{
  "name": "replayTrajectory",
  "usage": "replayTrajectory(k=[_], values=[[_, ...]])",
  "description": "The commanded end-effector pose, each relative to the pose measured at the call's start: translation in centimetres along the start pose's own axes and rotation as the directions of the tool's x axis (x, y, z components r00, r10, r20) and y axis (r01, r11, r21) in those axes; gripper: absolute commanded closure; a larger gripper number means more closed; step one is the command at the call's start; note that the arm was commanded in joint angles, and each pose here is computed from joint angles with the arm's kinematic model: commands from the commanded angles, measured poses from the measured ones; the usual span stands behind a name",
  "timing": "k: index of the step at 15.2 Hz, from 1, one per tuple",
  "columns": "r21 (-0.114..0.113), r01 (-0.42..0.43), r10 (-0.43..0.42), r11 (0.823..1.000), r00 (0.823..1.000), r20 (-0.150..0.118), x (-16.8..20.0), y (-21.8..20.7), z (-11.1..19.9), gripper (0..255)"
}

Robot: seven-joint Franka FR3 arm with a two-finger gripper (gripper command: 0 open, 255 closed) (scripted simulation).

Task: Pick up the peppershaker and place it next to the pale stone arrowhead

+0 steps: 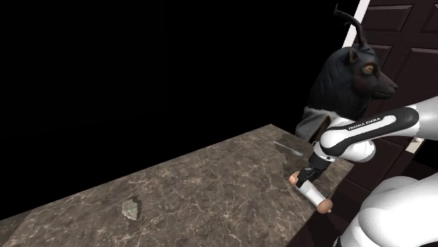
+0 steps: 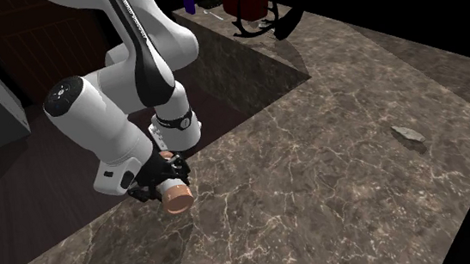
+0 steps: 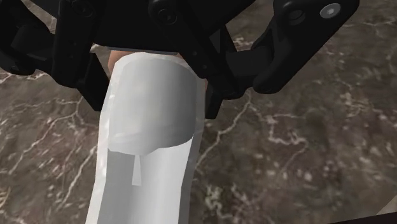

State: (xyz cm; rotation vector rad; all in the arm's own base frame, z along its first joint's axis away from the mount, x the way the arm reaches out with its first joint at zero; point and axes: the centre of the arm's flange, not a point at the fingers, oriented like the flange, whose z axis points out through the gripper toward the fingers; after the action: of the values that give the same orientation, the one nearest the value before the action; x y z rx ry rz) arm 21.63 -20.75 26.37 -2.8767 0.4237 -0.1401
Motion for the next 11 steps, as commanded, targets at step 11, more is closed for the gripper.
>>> replayTrajectory(k=[11], values=[[0.0, 0.0, 0.0, 1.0, 1.0, 0.0, 0.2, -0.9, -3.6, 255]])
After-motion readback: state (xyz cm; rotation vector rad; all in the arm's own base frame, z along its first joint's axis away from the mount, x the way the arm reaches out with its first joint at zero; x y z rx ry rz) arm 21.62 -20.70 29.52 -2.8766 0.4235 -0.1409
